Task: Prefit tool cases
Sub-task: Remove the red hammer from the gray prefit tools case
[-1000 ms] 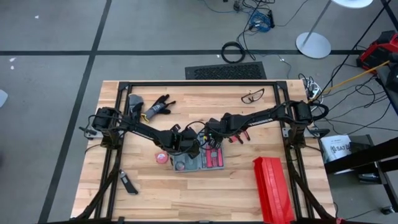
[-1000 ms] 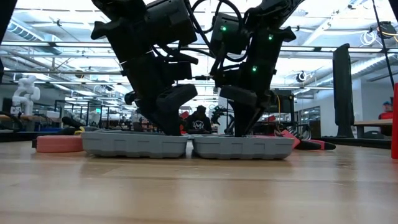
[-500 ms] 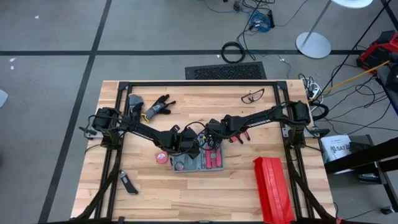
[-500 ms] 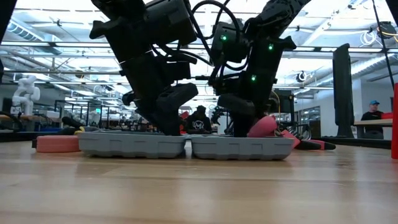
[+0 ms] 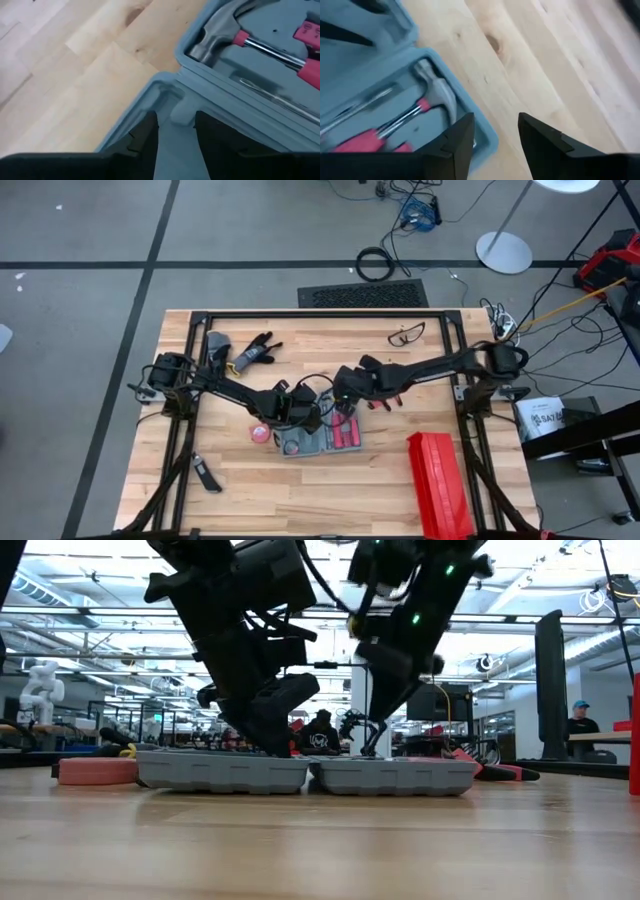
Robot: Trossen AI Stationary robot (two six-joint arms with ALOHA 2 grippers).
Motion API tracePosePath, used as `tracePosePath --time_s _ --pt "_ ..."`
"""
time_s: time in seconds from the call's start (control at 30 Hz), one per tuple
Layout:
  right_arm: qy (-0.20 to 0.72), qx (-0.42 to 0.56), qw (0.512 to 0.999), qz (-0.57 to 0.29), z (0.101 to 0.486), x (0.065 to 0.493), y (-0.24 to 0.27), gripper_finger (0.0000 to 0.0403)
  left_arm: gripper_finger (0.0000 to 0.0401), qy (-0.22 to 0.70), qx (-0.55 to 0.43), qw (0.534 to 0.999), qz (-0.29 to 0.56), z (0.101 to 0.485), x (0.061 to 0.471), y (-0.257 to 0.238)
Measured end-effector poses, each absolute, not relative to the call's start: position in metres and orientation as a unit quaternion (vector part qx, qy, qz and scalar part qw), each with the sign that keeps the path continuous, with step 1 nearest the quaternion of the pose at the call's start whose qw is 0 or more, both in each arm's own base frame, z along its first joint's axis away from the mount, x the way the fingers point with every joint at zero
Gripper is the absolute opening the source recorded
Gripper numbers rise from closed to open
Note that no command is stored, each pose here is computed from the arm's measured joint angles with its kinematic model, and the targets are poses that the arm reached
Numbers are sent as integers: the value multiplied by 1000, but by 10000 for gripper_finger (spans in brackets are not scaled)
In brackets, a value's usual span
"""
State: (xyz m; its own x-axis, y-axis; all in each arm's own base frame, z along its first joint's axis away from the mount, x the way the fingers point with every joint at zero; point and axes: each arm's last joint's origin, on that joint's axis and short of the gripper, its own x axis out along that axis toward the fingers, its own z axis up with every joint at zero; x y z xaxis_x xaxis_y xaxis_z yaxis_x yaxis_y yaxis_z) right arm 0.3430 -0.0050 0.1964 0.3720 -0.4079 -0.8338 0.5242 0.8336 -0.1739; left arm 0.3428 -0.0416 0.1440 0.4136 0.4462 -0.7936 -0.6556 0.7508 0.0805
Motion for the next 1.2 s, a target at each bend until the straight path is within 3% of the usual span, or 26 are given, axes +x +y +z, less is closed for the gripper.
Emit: tracePosePath --time_s 0.17,0.53,1.2 --pt "473 66 834 -277 210 335 10 148 137 425 -124 833 330 140 341 -42" --pt "523 142 797 -266 167 350 -3 148 137 419 -127 836 330 135 338 -41" --pt "526 157 787 -281 161 351 -8 148 137 417 -128 838 329 135 339 -41"
